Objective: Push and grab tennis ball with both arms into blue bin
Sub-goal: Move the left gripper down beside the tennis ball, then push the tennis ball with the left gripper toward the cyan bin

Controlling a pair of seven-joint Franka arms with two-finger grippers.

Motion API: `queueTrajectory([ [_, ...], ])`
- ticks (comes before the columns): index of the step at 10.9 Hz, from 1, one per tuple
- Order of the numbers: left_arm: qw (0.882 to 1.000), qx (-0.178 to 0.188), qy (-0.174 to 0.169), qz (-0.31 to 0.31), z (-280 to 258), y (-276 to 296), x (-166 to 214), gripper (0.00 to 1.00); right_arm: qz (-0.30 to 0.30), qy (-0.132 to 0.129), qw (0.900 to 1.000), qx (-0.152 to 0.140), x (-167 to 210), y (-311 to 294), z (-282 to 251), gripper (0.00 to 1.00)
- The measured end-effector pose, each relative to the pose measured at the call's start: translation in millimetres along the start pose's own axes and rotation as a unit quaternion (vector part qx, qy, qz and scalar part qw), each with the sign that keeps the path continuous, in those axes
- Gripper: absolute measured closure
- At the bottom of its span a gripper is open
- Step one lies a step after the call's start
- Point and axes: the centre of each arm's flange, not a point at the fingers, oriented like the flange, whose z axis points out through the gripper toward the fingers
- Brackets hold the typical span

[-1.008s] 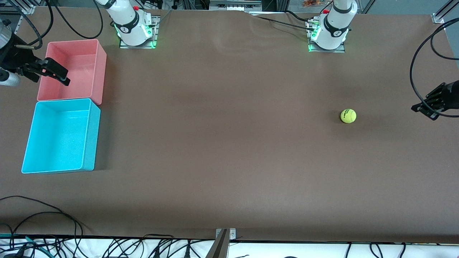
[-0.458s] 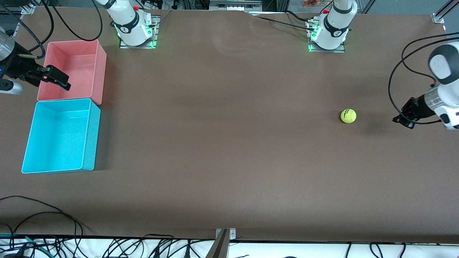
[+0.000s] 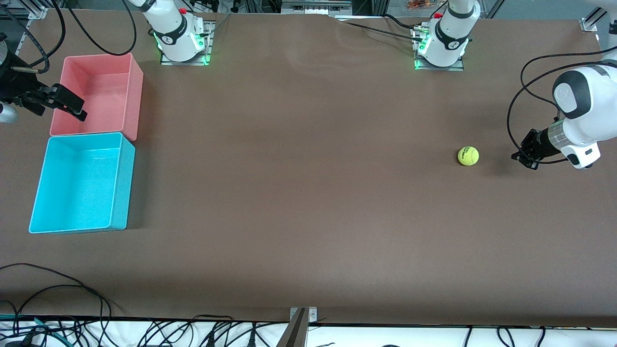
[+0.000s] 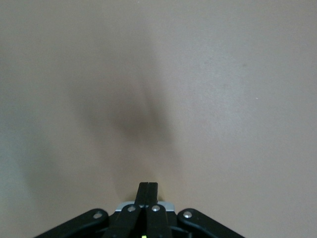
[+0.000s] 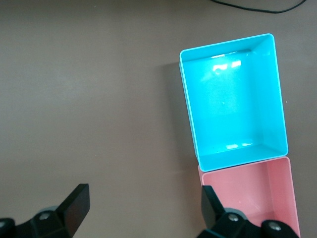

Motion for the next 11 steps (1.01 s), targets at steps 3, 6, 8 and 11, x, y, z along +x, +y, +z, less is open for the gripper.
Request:
queueTrajectory([
  [3,1.000,-0.012,0.012,-0.013,36,-3,5,0.99,0.000,0.001,1.000,0.000,0,0,-1,0.00],
  [6,0.999,-0.005,0.012,-0.037,77,-13,5,0.99,-0.003,0.001,1.000,0.000,0,-3,-1,0.00],
  [8,0.997,0.000,0.009,-0.078,84,-19,5,0.99,-0.003,0.001,1.000,-0.001,0,-3,-1,0.00],
  [11,0.992,-0.007,0.013,-0.128,88,-22,3,0.99,-0.003,0.000,1.000,-0.001,0,-3,0,0.00],
])
